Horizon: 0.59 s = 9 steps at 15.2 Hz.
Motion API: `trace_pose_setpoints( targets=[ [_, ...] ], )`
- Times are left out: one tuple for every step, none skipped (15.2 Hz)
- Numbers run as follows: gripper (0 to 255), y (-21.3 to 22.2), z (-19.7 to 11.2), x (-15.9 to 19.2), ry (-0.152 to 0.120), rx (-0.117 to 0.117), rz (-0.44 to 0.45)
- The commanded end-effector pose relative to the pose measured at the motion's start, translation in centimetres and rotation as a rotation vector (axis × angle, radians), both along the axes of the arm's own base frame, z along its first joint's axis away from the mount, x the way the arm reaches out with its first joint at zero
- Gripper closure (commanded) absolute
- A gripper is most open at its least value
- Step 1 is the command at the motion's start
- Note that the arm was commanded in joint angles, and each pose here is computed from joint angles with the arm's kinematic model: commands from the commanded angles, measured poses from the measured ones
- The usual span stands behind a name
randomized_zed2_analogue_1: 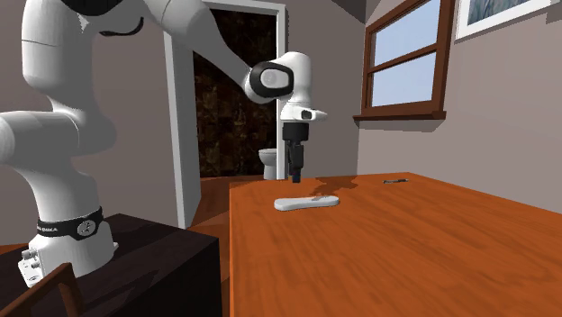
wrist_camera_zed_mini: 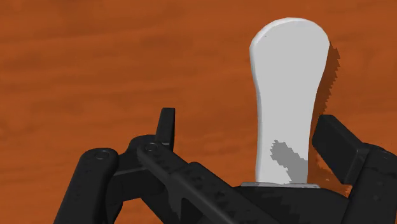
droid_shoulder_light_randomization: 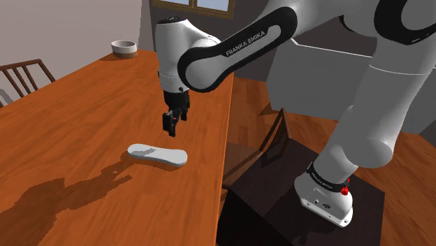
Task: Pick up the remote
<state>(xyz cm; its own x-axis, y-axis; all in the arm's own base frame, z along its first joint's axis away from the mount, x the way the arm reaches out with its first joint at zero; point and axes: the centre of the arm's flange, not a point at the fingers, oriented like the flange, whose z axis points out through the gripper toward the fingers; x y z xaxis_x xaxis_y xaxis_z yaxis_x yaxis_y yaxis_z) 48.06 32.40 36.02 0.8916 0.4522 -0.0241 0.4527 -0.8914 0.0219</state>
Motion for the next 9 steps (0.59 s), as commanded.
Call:
trace_pose_setpoints(
  targets=[
    [0,2.0,-1.6,0.3,-0.004,0.003,0.033],
    [0,3.1,-2.3,0.5,-0.005,0.004,0.049],
    [0,4.2,-3.0,0.7,-0.006,0.005,0.065],
    [0,5.2,-3.7,0.9,-0.007,0.006,0.081],
    [0,6.3,-4.5,1.1,-0.009,0.007,0.097],
    [0,7.4,-5.2,1.3,-0.010,0.008,0.113],
    [0,8.1,-5.6,1.4,-0.010,0.009,0.123],
    [0,8.1,-6.1,1.4,-0.010,0.009,0.123],
    [0,8.1,-6.7,1.4,-0.010,0.009,0.123]
  ],
)
